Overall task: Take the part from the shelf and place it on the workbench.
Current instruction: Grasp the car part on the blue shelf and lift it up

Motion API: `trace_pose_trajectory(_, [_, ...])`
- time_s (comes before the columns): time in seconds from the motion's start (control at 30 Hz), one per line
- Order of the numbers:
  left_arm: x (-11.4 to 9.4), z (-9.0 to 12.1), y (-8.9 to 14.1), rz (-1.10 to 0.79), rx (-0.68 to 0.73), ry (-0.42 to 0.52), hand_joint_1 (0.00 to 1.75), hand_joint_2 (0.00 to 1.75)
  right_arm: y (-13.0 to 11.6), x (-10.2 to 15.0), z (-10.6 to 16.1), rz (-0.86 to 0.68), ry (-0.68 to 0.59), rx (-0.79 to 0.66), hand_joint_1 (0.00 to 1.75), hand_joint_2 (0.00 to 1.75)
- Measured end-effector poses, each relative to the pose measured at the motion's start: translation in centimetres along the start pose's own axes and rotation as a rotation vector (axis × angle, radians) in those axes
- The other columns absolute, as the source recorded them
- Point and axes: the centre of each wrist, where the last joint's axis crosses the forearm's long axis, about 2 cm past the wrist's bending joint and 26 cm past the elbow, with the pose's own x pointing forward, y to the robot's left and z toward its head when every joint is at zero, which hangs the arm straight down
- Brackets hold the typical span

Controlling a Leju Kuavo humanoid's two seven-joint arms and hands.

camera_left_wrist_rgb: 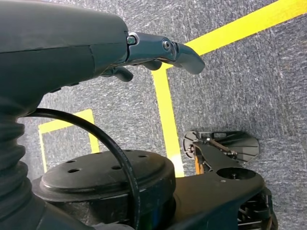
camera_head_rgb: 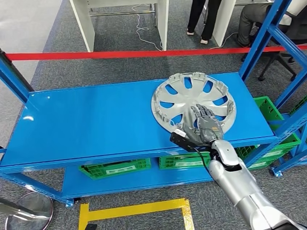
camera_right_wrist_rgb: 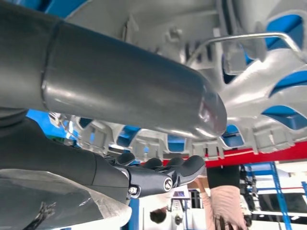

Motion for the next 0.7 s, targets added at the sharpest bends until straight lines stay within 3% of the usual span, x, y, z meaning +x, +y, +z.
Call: trace_pose_trajectory(0.7, [0.12,0.05,-0.27,-0.015,-0.024,-0.001,0.00,1.75,1.07,0.02,-0.03,-0.154,0.073,0.062,0.00,0.00])
